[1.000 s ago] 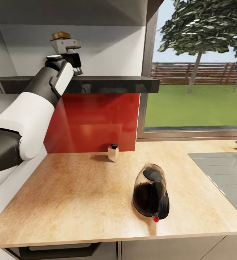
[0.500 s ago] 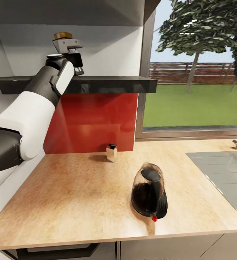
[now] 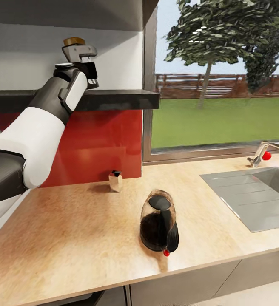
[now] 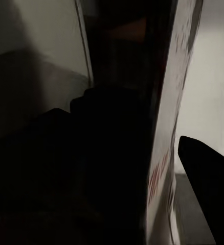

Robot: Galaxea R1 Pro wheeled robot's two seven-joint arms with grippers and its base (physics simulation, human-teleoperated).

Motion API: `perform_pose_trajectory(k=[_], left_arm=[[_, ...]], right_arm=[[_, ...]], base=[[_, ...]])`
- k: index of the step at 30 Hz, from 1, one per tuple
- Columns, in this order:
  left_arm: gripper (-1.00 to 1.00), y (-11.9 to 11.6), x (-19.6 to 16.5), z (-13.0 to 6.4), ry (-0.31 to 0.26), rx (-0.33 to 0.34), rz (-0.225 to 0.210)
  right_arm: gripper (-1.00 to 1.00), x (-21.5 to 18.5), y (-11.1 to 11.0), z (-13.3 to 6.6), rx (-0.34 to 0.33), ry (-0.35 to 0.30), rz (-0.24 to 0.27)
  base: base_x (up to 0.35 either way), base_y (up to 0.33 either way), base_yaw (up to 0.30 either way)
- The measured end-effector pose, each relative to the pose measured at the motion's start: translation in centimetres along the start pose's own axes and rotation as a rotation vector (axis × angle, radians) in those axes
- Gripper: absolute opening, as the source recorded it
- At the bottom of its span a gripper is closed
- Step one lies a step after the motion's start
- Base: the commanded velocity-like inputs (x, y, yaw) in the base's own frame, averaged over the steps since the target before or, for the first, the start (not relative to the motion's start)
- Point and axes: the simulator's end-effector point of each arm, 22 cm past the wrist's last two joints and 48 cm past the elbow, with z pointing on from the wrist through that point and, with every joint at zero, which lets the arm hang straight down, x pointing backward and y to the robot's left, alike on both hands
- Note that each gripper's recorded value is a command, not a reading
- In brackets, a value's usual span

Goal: Set up a coffee station on the kitchen countertop: keep the coffee maker on the countertop, move the bottle of coffee from the kitchen shelf to the counter next to the coffee maker, place a paper coffee filter on top of the coffee maker, put the saucer next to the coffee maker with the coffee cup on the saucer, and place the electric kettle next to the coffee maker.

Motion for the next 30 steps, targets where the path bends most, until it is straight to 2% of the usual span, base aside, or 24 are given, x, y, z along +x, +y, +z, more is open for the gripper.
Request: perform_pose_trajectory(k=[24, 30], left_arm=[[-1.00, -0.56, 0.04, -0.11, 0.000, 0.005, 0.000], [-1.00, -0.73, -0.02, -0.18, -0.001, 0.008, -0.002]], right_arm=[[1.00, 0.01, 0.00, 0.00, 0.000, 0.000, 0.003], [1.00, 0.01, 0.00, -0.01, 0.000, 0.000, 0.003]], base=[[0.000, 0.000, -0.262], [0.134, -0.098, -0.262]])
